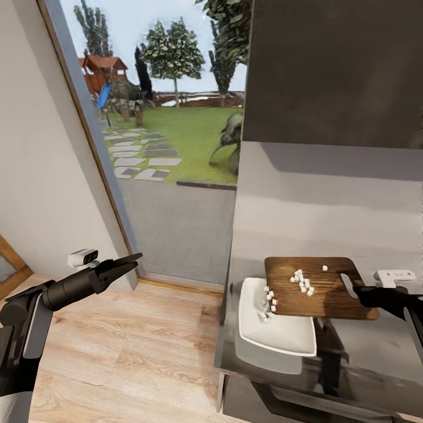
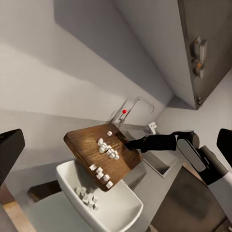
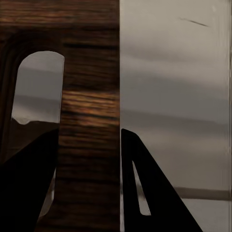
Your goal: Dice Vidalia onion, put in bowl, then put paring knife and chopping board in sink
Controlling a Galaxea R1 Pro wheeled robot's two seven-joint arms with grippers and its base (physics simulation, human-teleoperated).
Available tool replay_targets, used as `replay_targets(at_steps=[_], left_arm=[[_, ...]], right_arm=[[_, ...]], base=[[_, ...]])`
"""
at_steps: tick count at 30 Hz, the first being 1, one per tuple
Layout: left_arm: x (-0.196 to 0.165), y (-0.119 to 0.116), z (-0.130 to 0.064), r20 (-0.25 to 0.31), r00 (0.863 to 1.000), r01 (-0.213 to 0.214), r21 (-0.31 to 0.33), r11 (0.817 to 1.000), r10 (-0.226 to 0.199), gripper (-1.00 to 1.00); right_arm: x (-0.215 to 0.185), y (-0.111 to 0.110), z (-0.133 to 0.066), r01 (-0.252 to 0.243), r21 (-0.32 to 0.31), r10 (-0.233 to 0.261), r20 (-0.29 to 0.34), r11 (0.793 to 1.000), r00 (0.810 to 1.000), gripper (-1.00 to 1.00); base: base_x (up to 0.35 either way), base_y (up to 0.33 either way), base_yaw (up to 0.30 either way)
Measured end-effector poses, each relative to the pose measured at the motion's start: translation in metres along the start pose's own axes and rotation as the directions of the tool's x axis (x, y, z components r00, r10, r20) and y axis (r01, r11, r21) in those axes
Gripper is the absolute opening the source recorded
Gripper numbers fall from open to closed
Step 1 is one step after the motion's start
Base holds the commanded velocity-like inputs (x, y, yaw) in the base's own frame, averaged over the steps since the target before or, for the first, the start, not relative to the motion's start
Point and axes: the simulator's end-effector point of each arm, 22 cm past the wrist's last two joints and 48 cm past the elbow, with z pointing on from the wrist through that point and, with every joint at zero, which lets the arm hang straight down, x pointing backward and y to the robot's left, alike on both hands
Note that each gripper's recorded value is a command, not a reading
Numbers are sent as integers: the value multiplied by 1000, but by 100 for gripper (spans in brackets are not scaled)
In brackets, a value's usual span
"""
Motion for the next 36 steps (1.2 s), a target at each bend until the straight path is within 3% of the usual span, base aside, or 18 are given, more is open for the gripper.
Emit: replay_targets(at_steps=[15, 27, 36], left_arm=[[0, 0, 0, 0, 1000, -1, 0, 1000, 1, 100], [0, 0, 0, 0, 1000, 0, 0, 1000, 0, 100], [0, 0, 0, 1, 1000, 0, 0, 1000, 0, 100]], right_arm=[[0, 0, 0, 1, 1, -1, 0, 1000, 1000, -100], [0, 0, 0, 1, 1, -1, 0, 1000, 1000, -100], [0, -1, 0, 2, 2, -2, 0, 1000, 1000, -100]], base=[[0, -105, 0], [-71, 229, 0], [-4, -108, 0]])
